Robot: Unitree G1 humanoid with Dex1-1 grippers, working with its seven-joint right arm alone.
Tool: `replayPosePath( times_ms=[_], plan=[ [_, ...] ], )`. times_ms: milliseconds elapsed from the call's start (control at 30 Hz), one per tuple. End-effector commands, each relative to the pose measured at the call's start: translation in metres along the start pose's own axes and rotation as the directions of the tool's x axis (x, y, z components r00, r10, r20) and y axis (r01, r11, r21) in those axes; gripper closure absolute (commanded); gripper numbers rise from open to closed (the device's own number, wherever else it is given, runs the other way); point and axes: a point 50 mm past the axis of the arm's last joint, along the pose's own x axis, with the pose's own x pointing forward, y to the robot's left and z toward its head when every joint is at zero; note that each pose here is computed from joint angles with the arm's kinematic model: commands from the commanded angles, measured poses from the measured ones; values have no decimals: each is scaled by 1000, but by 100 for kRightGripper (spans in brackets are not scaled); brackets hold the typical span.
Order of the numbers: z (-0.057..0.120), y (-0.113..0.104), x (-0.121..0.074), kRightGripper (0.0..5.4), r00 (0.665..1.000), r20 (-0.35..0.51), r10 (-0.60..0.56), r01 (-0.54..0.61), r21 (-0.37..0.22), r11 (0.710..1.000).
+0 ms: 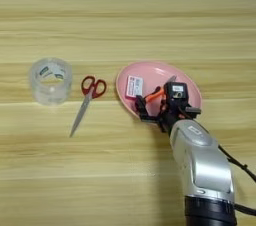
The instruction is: Move the objects on the table
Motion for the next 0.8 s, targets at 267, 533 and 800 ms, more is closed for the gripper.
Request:
replayPosePath(
  times_ms=[267, 533, 800],
  plan=[
    [9, 1, -2, 3, 997, -45, 69, -70, -28, 997],
    [12, 2, -2, 3, 994, -58, 88, -89, -26, 996],
    [4, 4, 1, 24, 988, -101, 120, -117, 30, 993]
  ],
)
